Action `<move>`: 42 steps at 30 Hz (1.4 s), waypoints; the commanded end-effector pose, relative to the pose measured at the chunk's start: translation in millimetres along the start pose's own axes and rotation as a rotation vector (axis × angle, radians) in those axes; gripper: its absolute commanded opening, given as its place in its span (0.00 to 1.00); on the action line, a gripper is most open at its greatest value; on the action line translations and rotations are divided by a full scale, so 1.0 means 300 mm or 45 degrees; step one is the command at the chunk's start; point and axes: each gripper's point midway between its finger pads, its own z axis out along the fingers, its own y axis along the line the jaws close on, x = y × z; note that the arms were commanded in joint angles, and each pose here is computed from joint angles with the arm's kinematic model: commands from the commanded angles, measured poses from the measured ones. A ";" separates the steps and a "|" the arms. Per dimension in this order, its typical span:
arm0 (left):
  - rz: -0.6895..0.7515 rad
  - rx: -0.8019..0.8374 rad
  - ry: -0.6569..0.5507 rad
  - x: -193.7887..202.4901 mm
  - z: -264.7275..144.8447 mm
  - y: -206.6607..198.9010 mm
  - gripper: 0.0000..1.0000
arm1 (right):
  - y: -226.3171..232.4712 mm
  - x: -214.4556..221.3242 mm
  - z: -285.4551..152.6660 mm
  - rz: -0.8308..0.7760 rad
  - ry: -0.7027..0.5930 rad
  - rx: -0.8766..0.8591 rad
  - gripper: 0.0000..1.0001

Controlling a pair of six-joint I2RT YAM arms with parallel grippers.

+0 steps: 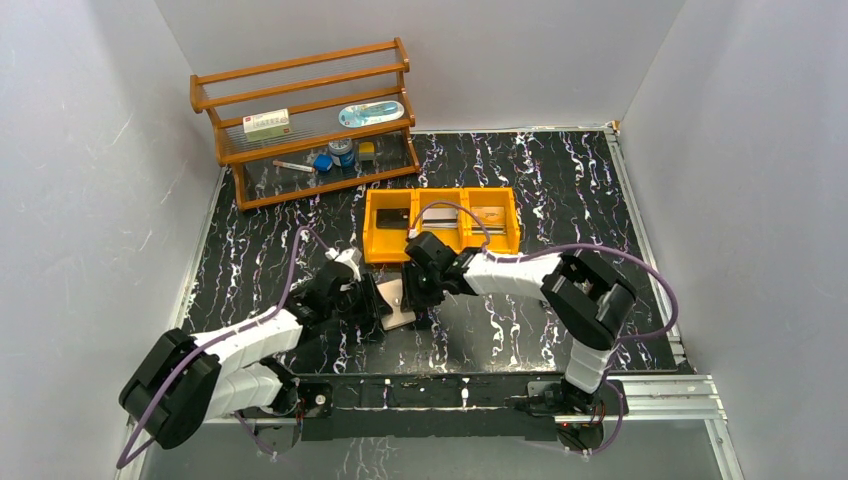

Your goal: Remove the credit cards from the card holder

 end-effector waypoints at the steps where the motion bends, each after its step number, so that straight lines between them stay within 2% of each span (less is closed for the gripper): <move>1: -0.012 0.050 0.062 0.031 0.005 -0.028 0.41 | 0.038 0.090 -0.044 -0.024 0.005 -0.009 0.35; 6: -0.029 0.132 0.138 0.103 -0.016 -0.079 0.38 | -0.002 0.183 -0.084 0.004 0.005 0.071 0.34; 10: -0.045 0.119 0.130 0.144 -0.031 -0.092 0.37 | -0.081 0.181 -0.144 0.054 -0.077 0.188 0.44; 12: -0.065 0.105 0.099 0.137 -0.037 -0.089 0.40 | -0.096 0.148 -0.182 0.060 -0.147 0.229 0.52; 16: -0.046 0.019 0.028 0.094 -0.053 -0.064 0.49 | -0.122 0.074 -0.269 0.067 -0.255 0.365 0.80; 18: -0.030 -0.066 -0.022 0.058 -0.070 -0.040 0.58 | -0.129 0.027 -0.313 0.105 -0.339 0.418 0.96; 19: -0.023 -0.110 -0.050 0.040 -0.081 -0.024 0.63 | -0.130 0.008 -0.332 0.144 -0.385 0.430 0.98; 23: 0.007 -0.245 -0.182 -0.032 -0.126 0.029 0.81 | -0.103 -0.032 -0.369 0.231 -0.494 0.352 0.98; 25: 0.016 -0.292 -0.217 -0.052 -0.146 0.046 0.96 | -0.050 -0.033 -0.355 0.144 -0.474 0.227 0.98; 26: 0.027 -0.299 -0.232 -0.060 -0.156 0.050 0.98 | -0.019 -0.030 -0.350 0.125 -0.453 0.172 0.98; 28: 0.005 -0.314 -0.245 -0.063 -0.166 0.058 0.98 | 0.029 -0.017 -0.329 0.106 -0.393 0.093 0.86; 32: -0.040 -0.258 -0.244 -0.049 -0.168 0.044 0.98 | 0.070 0.016 -0.255 0.069 -0.283 0.109 0.72; 42: -0.129 -0.307 -0.242 -0.021 -0.201 0.088 0.98 | 0.084 0.073 -0.136 -0.139 -0.184 0.458 0.54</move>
